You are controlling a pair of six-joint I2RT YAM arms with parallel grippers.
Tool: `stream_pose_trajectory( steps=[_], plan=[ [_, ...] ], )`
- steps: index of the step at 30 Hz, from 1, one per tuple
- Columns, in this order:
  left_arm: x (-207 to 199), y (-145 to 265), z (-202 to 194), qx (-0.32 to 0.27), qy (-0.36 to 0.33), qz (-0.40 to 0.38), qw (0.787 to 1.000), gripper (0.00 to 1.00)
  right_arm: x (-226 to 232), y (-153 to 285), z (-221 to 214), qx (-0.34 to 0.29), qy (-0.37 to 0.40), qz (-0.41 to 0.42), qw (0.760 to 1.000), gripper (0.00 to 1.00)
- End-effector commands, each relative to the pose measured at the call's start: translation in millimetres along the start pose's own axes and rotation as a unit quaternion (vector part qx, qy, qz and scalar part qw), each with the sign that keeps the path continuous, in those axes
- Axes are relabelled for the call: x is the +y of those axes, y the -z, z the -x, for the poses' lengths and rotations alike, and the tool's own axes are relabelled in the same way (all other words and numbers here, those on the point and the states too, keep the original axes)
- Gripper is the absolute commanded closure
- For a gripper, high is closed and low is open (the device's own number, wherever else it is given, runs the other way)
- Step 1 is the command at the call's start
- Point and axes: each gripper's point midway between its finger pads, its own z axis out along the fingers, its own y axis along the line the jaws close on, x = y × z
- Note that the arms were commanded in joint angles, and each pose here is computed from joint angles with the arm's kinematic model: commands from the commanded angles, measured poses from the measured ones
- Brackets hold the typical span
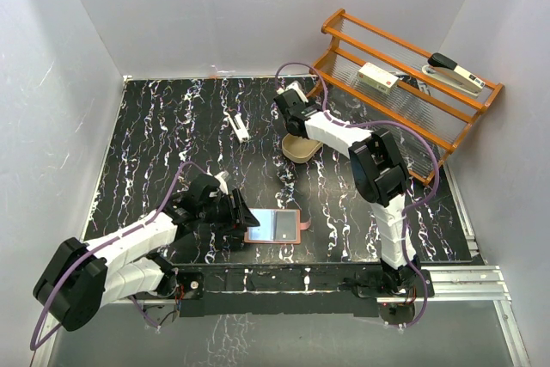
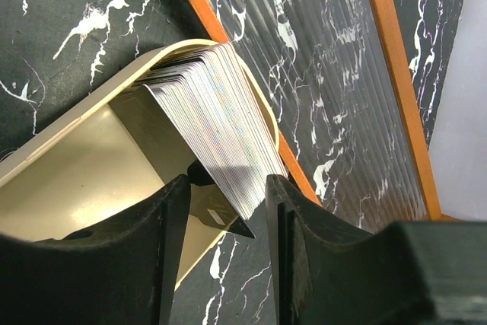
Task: Put the credit cards into the card holder
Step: Pick up the credit card from the storage box.
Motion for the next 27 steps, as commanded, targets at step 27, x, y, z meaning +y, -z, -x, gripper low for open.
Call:
stream_pose_trajectory(
  steps=[27],
  plan=[
    [-1.8,15.3,3.6,-0.019,0.001,0.012,1.0,0.47,-31.3,48.4,41.2,-0.052,-0.066,0.037,0.996,0.97]
  ],
)
